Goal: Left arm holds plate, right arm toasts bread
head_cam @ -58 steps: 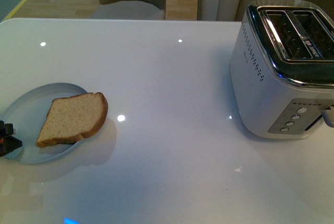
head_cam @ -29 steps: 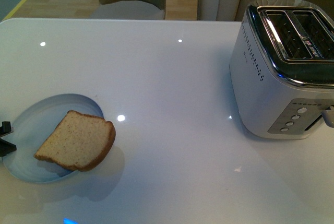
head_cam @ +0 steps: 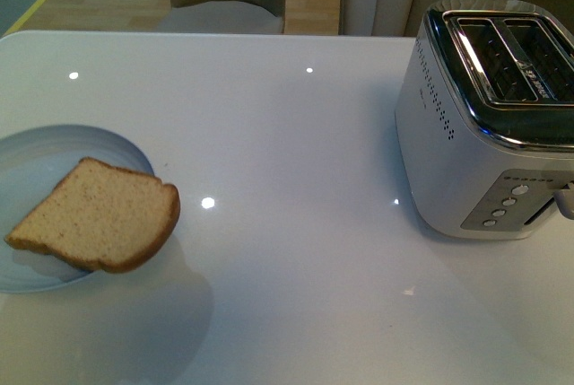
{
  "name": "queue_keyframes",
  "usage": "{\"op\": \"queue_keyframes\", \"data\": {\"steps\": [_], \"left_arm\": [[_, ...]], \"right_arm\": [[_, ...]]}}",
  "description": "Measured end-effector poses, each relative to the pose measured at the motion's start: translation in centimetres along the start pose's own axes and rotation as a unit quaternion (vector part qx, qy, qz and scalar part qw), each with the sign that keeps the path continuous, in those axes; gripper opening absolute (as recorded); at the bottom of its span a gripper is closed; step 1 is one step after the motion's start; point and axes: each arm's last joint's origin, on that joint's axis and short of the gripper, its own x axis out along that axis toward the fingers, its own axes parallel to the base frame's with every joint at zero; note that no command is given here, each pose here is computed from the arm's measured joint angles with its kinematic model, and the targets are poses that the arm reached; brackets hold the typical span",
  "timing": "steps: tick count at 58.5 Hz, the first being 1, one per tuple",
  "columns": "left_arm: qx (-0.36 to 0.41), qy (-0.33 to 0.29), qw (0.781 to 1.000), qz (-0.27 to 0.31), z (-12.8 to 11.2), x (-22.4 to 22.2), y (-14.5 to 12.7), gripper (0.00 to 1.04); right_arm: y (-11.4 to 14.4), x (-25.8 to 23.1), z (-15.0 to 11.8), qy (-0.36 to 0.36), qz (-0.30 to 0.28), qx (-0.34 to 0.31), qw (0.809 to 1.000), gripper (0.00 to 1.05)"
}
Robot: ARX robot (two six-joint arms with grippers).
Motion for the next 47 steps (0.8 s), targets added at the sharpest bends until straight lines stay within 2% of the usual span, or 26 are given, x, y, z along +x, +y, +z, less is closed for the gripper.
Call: {"op": "queue_keyframes", "data": {"steps": [13,27,34,47], "left_arm": [[-0.024,-0.017,1.000,-0.001,-1.0,-4.4,-3.0,0.03],[-0.022,-0.049,0.998,-0.017,-3.1,-8.5,-8.2,0.03],[-0.023,-0.057,0.998,-0.028,-4.7,-9.1,-11.4,0.03],[-0.017,-0.057,0.997,-0.048,-6.8,-8.9,-15.6,0.03]], "right_arm": [[0.0,0.0,0.0,0.000,0.000,0.000,1.000,0.96],[0.0,0.0,0.0,0.000,0.000,0.000,1.000,0.96],[0.0,0.0,0.0,0.000,0.000,0.000,1.000,0.96],[0.0,0.0,0.0,0.000,0.000,0.000,1.000,0.96]]}}
